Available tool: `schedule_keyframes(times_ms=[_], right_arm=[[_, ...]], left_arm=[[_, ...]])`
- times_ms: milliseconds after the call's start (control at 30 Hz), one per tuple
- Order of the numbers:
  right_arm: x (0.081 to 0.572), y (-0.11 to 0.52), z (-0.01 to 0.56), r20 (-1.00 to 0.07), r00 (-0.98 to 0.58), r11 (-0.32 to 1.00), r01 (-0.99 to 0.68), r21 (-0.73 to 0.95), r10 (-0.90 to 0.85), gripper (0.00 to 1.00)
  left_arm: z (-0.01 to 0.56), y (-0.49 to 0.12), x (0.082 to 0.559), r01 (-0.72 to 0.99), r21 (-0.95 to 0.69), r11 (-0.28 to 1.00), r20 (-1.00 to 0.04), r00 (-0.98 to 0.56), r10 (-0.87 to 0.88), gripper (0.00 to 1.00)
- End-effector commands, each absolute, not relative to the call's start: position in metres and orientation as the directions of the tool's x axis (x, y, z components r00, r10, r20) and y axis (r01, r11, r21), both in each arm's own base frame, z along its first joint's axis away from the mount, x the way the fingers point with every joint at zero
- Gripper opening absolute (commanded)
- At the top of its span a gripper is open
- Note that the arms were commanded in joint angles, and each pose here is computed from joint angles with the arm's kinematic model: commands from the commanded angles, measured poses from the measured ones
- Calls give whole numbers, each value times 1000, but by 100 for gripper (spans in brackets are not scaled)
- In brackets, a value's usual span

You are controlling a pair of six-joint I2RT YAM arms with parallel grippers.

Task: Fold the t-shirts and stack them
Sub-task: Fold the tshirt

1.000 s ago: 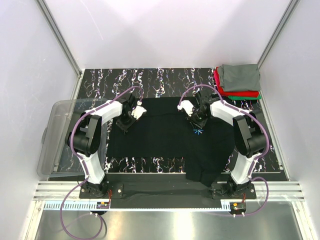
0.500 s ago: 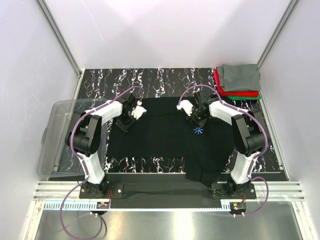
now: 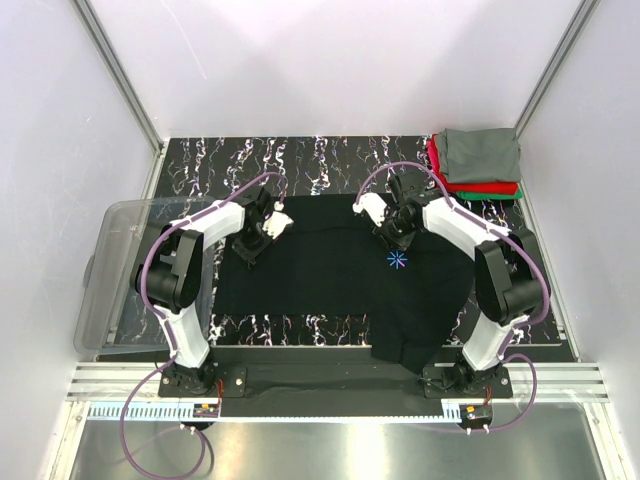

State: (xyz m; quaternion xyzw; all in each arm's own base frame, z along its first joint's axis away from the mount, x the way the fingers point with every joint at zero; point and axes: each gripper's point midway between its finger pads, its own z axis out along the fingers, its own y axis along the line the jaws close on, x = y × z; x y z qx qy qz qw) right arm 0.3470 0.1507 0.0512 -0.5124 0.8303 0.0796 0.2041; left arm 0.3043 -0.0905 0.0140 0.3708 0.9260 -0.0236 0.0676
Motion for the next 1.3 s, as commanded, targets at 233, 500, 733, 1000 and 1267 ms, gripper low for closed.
schedule_keyframes(times_ms=[233, 500, 733, 1000, 1267], right_arm=[[332, 172, 72, -429, -372, 436, -898, -57, -823, 10], [344, 173, 71, -405, -381, 445, -893, -73, -831, 28], [407, 168, 154, -641, -394, 632, -752, -187, -659, 38], [456, 76, 98, -553, -624, 807, -565, -169, -552, 36], [443, 35, 57, -465, -701, 831, -530, -168, -541, 36]], left_arm=[[8, -106, 314, 692, -26, 721, -193, -712, 676, 0], [11, -105, 316, 693, -15, 721, -194, -709, 678, 0], [47, -103, 362, 688, 65, 722, -275, -683, 676, 0], [40, -70, 406, 586, 94, 805, -255, -767, 588, 0], [14, -53, 397, 564, 71, 823, -187, -803, 566, 0]])
